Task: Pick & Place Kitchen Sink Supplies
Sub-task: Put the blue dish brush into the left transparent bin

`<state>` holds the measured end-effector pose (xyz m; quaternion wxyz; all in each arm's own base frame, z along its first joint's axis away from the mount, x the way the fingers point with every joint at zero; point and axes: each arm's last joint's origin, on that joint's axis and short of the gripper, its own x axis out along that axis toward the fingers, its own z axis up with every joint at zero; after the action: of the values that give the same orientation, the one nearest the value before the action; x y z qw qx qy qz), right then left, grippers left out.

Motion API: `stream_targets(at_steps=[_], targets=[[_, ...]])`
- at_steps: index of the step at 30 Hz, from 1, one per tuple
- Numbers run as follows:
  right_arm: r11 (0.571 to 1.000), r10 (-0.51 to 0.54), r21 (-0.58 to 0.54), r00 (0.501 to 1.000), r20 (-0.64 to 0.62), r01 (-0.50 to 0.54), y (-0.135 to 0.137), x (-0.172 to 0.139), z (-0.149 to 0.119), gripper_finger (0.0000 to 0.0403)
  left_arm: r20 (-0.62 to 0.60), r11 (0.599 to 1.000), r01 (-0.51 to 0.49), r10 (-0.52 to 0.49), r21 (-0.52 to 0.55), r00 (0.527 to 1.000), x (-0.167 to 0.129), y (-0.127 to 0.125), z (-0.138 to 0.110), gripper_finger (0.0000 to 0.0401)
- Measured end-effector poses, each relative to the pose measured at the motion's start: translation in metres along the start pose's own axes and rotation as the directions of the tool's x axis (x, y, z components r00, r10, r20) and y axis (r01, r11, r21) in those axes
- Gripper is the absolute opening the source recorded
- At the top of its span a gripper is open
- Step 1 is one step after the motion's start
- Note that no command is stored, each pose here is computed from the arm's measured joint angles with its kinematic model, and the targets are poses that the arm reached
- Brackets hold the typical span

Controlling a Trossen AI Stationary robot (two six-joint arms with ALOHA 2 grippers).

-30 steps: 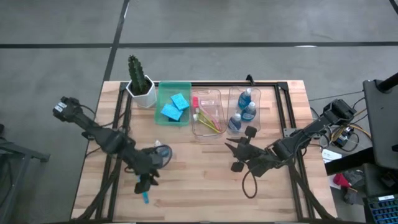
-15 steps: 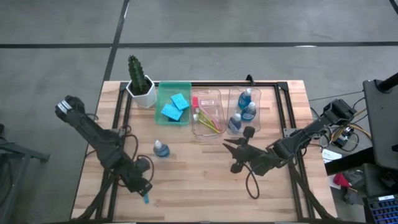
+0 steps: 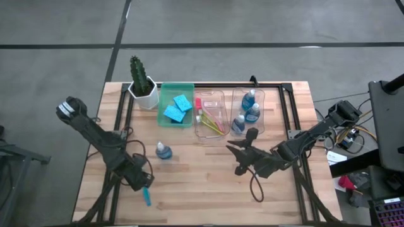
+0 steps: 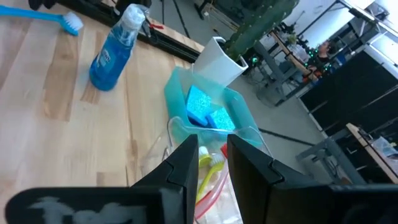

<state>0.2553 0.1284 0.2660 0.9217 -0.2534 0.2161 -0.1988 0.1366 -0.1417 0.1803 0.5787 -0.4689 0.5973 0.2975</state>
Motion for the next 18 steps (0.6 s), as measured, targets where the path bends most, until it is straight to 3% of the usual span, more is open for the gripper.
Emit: stream_targets(at_steps=[4, 12, 18], targets=[[1.000, -0.001, -0.009, 1.000, 0.009, 0.001, -0.002, -0.001, 0.005, 0.0074, -0.009, 0.999, -0.024, 0.024, -0.029, 1.000, 0.008, 0.006, 0.003, 0.0167], [1.000, -0.005, 0.010, 0.999, 0.034, 0.005, -0.008, -0.004, 0.019, 0.0069, 0.064, 0.998, 0.059, -0.059, 0.005, 0.996, 0.010, 0.002, 0.005, 0.0167], [1.000, -0.003, 0.006, 1.000, 0.024, 0.003, -0.007, -0.004, 0.017, 0.0078, 0.083, 1.000, 0.021, -0.020, -0.009, 0.996, 0.014, 0.004, 0.007, 0.0167]])
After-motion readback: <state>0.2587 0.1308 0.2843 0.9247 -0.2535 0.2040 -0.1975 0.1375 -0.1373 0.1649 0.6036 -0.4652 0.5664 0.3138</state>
